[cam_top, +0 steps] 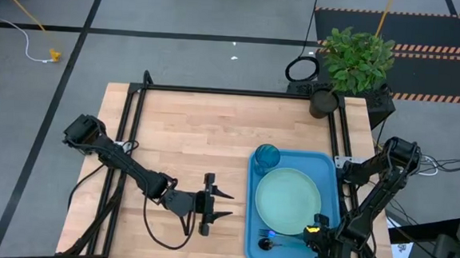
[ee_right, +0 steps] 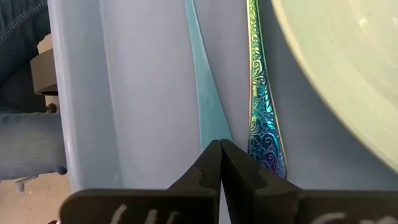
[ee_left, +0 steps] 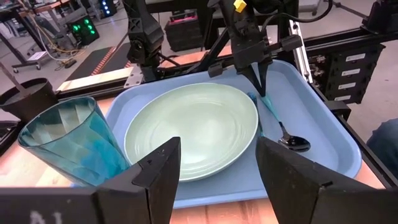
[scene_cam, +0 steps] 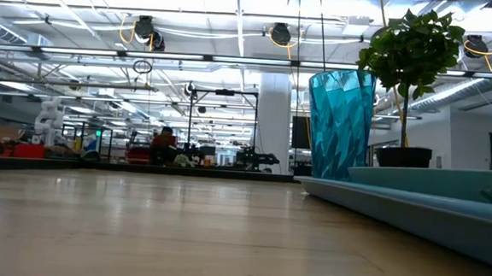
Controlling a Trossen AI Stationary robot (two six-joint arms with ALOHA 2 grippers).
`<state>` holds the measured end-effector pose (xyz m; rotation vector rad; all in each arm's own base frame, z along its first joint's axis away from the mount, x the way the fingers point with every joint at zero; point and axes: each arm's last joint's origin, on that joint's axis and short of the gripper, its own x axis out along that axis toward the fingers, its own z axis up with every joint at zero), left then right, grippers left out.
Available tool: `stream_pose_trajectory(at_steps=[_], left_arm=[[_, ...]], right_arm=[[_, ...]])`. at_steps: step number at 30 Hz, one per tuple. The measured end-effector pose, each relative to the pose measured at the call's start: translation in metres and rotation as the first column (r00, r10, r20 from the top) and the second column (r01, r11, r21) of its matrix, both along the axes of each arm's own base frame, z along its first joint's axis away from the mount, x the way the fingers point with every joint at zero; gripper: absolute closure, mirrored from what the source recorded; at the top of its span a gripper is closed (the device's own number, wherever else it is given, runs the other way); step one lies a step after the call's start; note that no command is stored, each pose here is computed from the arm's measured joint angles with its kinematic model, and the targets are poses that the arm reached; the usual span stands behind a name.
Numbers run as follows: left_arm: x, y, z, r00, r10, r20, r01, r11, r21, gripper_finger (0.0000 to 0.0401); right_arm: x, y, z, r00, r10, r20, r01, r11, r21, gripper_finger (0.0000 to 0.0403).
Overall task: Pick and place plate/cup/fork/spoon on tray
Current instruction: Put the blue spoon on the blue serving tray to the left of the blue fork
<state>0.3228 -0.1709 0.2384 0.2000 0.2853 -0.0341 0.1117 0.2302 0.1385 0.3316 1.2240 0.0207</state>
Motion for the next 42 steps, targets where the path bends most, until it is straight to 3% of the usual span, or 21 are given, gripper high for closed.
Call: stream_pose_trajectory(at_steps=[23, 42], left_arm=[[0.0, 0.0, 0.0, 1.0, 0.0, 0.0, 0.0, 1.0, 0.001, 0.019], [0.0, 0.0, 0.0, 1.0, 0.0, 0.0, 0.0, 1.0, 0.001, 0.019]], right_arm=[[0.005, 0.007, 0.01, 0.998, 0.025, 0.063, -0.025, 1.0, -0.003, 0.0403], [0.001, 0.006, 0.006, 1.0, 0.01, -0.005, -0.01, 0.999, 0.038, 0.0403]])
